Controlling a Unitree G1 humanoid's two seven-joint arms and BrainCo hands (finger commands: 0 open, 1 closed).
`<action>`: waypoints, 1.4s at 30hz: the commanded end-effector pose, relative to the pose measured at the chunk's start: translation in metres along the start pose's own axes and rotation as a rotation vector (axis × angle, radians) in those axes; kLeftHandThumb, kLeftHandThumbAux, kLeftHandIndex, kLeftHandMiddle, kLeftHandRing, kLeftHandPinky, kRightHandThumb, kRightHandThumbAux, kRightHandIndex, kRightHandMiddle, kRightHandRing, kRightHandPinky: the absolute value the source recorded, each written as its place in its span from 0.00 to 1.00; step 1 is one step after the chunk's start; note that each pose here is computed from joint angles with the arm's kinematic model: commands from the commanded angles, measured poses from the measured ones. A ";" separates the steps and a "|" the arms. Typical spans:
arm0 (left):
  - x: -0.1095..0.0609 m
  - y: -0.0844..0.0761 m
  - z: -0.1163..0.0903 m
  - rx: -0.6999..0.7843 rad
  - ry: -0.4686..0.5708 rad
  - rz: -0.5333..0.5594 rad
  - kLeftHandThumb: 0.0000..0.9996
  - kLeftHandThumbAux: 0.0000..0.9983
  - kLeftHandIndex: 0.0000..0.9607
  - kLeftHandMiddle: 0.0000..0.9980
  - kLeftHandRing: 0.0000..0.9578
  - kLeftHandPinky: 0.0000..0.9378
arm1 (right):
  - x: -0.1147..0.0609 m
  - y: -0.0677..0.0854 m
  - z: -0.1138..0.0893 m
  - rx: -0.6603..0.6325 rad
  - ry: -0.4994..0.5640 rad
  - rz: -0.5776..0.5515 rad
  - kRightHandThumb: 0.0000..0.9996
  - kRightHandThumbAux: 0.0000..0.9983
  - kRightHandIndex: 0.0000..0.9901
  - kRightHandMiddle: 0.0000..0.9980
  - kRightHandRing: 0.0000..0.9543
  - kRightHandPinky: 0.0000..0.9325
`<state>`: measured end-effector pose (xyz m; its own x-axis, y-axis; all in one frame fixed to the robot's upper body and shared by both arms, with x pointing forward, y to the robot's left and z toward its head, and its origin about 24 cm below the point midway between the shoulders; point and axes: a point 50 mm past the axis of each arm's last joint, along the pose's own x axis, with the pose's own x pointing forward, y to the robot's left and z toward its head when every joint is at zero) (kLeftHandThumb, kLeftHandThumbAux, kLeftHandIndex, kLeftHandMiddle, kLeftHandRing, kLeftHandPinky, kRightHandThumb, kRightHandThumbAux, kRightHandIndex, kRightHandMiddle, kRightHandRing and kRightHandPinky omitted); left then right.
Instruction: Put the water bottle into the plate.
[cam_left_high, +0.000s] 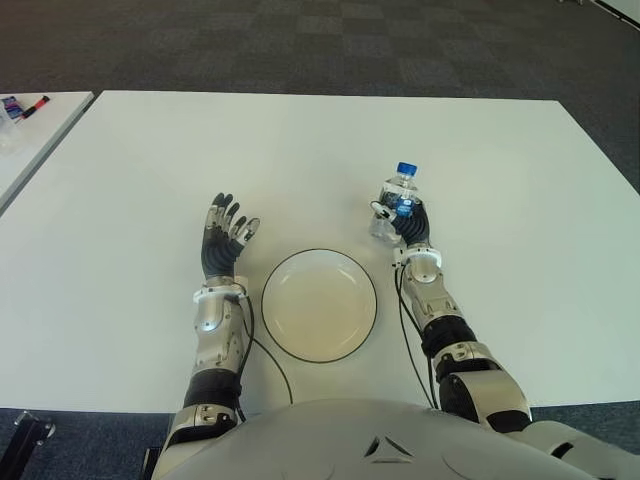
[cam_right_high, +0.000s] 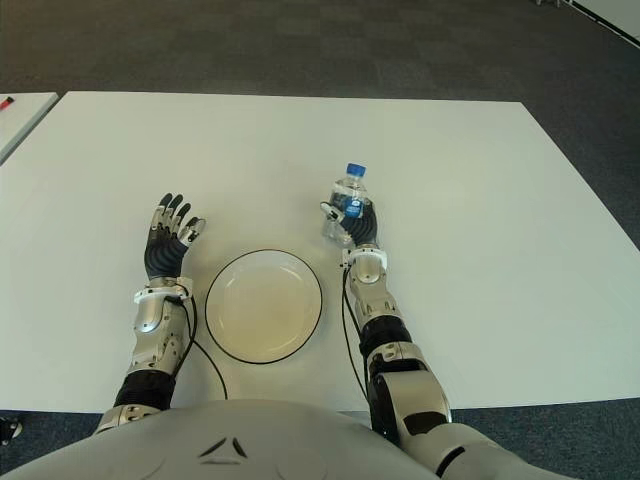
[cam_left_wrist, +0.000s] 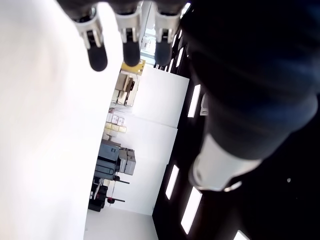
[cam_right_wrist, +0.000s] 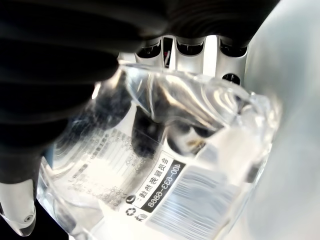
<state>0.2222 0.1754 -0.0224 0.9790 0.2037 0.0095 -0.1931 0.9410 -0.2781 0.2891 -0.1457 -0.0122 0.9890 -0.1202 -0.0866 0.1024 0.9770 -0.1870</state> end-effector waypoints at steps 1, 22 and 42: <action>-0.002 -0.004 -0.004 -0.010 0.013 0.001 0.14 0.89 0.08 0.09 0.10 0.15 | -0.005 0.004 0.012 0.029 -0.061 0.029 0.96 0.66 0.40 0.51 0.55 0.92; -0.001 -0.005 -0.005 -0.027 0.017 -0.001 0.15 0.88 0.09 0.09 0.10 0.16 | -0.023 0.006 0.026 -0.020 -0.129 0.085 0.96 0.66 0.40 0.52 0.55 0.91; -0.001 -0.008 -0.006 -0.022 0.016 -0.004 0.16 0.88 0.09 0.09 0.10 0.15 | -0.052 0.012 0.050 -0.026 -0.255 0.213 0.95 0.66 0.39 0.51 0.55 0.90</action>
<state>0.2243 0.1727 -0.0215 0.9810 0.1932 0.0174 -0.1808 0.9435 -0.2776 0.2462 -0.1201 0.0337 0.9884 0.1161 0.0978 -0.0918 0.9703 -0.2237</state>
